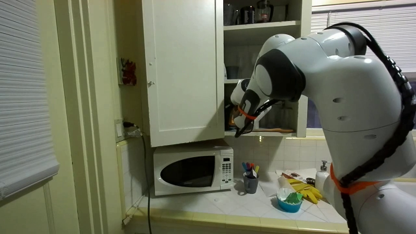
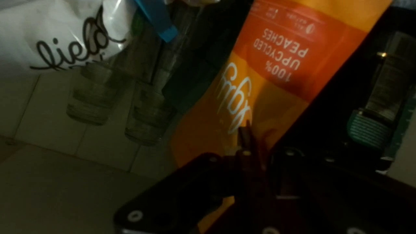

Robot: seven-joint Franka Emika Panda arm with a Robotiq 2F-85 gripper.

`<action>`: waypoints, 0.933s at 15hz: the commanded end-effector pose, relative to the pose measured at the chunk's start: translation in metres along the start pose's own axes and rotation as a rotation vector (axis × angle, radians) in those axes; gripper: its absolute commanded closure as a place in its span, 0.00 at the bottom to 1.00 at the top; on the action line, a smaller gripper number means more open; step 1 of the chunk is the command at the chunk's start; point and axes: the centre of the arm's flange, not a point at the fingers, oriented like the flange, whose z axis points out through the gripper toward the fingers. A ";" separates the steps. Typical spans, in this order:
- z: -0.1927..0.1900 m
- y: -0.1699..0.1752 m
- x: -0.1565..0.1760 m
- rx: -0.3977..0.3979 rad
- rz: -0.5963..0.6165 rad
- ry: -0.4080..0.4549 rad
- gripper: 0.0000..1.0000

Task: Move the orange packet to the bottom shelf

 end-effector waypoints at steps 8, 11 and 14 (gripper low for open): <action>-0.048 0.000 0.006 0.009 0.035 -0.070 0.05; -0.086 0.013 0.003 0.045 0.032 -0.129 0.00; -0.105 0.019 -0.005 0.131 -0.009 -0.185 0.00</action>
